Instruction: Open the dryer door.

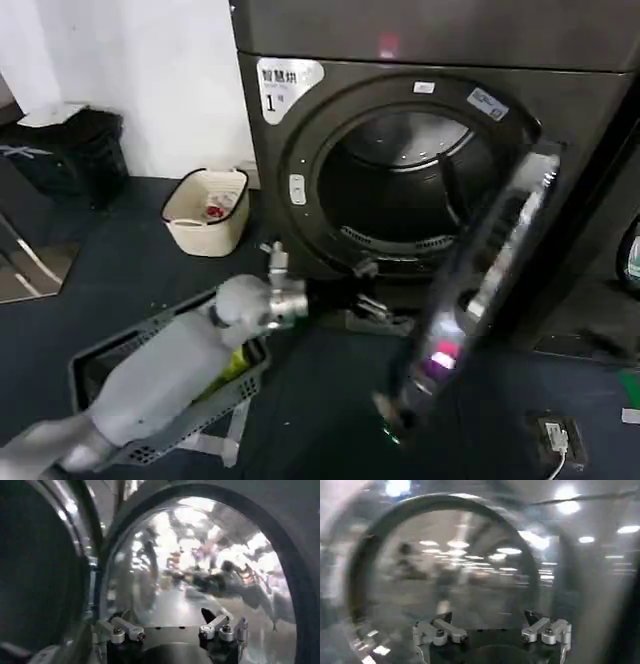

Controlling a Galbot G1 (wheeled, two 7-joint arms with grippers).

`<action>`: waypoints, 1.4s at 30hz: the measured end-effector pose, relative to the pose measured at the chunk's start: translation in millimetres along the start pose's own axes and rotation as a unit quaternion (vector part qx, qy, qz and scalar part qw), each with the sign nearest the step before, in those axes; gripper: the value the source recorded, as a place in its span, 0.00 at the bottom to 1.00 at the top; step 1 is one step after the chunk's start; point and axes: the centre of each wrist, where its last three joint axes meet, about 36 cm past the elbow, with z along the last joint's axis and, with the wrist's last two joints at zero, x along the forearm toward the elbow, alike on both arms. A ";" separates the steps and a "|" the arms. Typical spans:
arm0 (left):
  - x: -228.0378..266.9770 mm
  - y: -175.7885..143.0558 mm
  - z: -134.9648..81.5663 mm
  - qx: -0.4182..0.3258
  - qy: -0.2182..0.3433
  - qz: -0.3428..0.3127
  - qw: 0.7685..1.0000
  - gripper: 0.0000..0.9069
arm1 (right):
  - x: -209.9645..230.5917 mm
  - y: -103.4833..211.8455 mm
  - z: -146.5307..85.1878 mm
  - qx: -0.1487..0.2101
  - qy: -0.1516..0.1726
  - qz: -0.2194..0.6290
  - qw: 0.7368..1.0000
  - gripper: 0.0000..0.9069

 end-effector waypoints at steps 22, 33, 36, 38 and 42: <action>-174.4 -21.8 17.4 -0.024 -0.006 0.046 0.999 1.00 | 133.8 -11.9 -103.3 0.115 0.070 0.616 0.776 1.00; -222.9 -4.6 18.2 -0.043 -0.010 0.009 0.999 1.00 | 159.7 -13.7 -140.8 0.144 0.061 0.647 0.747 1.00; -217.4 7.1 27.9 -0.037 0.001 -0.013 0.999 1.00 | 161.6 -13.6 -143.3 0.146 0.058 0.647 0.746 1.00; -214.7 11.9 33.5 -0.037 0.010 -0.022 0.999 1.00 | 161.8 -13.7 -143.8 0.146 0.058 0.646 0.747 1.00; -212.0 14.7 41.9 -0.042 0.017 -0.030 0.999 1.00 | 161.7 -13.6 -144.0 0.147 0.058 0.645 0.748 1.00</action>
